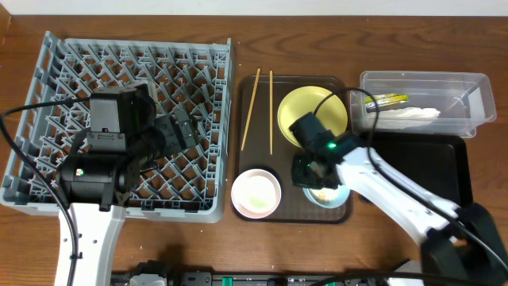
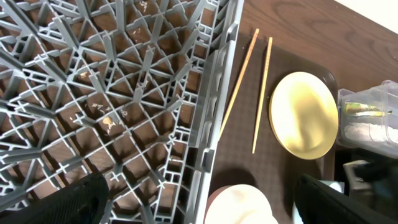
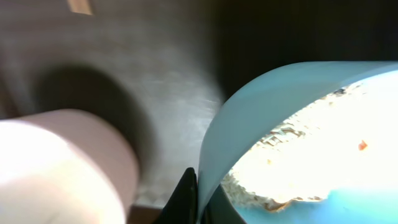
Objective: Sort waste into correct bins and load items into the dishwasher
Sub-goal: 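Reach the right gripper to the blue rice bowl and grasp its rim, then carry the blue bowl over the black tray and tip out the rice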
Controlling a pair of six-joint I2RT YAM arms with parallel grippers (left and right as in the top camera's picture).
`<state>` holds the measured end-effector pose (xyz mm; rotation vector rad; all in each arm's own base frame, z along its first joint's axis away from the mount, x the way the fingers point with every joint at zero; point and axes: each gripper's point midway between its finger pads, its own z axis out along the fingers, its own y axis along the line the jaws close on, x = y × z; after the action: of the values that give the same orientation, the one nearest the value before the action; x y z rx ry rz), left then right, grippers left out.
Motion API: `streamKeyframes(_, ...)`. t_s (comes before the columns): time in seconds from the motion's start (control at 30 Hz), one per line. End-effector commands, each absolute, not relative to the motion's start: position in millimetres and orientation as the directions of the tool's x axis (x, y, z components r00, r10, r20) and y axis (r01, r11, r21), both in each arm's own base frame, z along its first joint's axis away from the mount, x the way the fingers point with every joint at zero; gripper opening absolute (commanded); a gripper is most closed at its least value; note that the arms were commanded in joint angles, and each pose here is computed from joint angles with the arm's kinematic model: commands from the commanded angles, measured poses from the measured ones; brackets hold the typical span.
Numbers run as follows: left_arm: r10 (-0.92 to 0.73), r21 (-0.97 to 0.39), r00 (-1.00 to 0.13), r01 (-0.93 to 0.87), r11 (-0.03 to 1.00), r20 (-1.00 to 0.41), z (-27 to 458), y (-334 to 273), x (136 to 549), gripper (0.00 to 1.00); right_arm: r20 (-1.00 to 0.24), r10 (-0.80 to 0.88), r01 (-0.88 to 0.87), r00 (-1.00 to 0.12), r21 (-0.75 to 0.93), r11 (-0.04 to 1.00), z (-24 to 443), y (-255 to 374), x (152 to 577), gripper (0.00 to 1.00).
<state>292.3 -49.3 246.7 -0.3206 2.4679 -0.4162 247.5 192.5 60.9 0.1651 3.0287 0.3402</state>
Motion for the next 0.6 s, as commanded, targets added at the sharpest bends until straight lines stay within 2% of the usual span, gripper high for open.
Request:
streamKeyframes(0.0, -0.322, -0.372, -0.783, -0.125, 0.92, -0.532, 250, -50, 294, 0.98, -0.186, 0.013, -0.048, -0.982, 0.319, 0.946, 100, 197, 259, 0.01)
streamKeyframes(0.3, -0.322, -0.372, -0.783, -0.125, 0.92, -0.532, 250, -50, 293, 0.98, -0.302, 0.092, -0.061, -0.949, 0.461, 0.885, 154, 150, 282, 0.01)
streamKeyframes(0.57, -0.322, -0.372, -0.784, -0.125, 0.92, -0.531, 250, -50, 293, 0.98, -0.297, 0.184, -0.039, -0.937, 0.613, 0.789, 147, 94, 296, 0.01)
